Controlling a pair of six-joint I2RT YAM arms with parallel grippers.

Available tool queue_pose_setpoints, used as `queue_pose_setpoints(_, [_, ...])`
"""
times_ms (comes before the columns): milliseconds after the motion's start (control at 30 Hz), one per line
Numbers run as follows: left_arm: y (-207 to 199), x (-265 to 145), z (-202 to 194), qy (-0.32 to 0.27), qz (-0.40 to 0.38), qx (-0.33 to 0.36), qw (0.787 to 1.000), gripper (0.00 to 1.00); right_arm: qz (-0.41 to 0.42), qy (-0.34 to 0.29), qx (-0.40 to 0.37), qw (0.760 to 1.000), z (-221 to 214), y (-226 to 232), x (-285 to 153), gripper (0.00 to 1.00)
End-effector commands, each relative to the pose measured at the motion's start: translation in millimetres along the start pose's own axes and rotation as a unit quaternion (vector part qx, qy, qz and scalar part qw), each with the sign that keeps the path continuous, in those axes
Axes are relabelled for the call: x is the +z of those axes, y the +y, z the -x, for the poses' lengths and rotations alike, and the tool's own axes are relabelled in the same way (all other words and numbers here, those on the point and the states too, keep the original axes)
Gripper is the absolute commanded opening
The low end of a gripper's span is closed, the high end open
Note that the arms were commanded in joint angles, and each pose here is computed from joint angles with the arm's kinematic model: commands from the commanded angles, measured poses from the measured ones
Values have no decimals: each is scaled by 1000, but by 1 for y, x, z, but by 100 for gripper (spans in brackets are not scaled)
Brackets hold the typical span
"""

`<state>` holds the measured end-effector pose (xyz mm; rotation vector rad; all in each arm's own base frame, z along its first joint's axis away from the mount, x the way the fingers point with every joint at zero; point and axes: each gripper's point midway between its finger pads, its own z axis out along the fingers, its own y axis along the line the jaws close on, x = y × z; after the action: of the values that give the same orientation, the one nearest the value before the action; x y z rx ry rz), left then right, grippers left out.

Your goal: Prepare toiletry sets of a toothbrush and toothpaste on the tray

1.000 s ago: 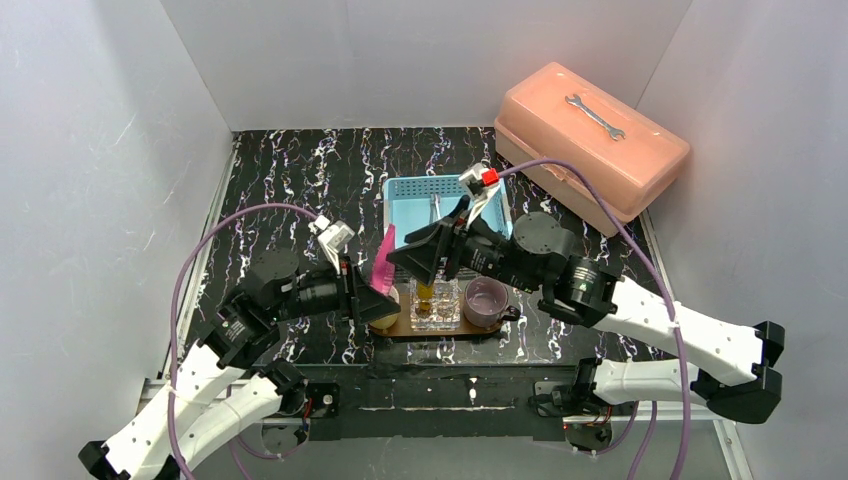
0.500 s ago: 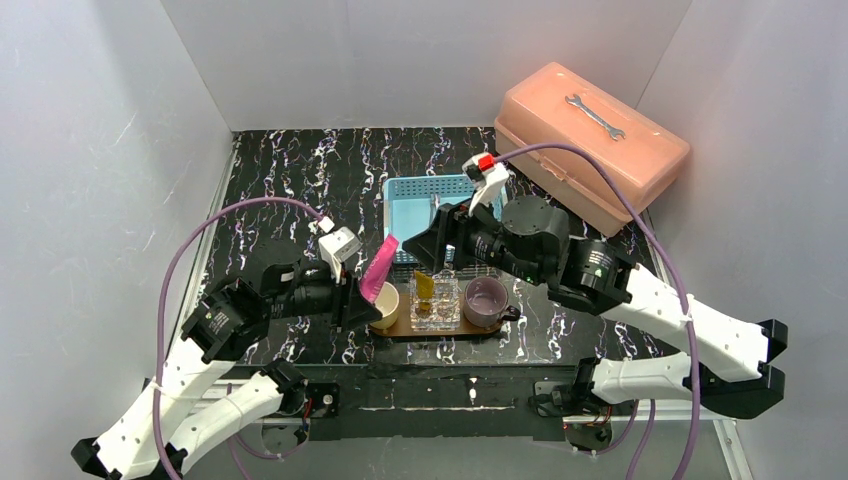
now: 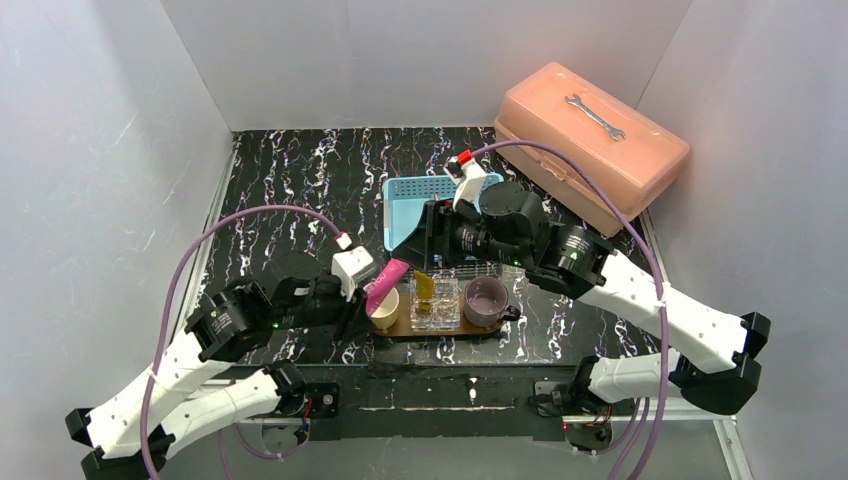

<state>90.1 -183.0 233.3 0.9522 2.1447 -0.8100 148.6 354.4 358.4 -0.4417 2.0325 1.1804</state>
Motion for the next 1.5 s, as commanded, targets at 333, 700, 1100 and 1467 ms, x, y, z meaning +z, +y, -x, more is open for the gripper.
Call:
queue_pose_setpoints(333, [24,0,8,10,112,98,989,0,51,73,69,994,-17,10,12,61])
queue_pose_setpoints(700, [28,-5,8,3,135,118,984,0,22,93,71,993,-33,-12,15,60])
queue_pose_setpoints(1100, [29,-4,7,4,139,123,983,0,-4,66,62,996,-22,-22,2,61])
queue_pose_setpoints(1467, [28,-5,7,3,139,124,983,0,5,81,79,994,-38,-29,13,61])
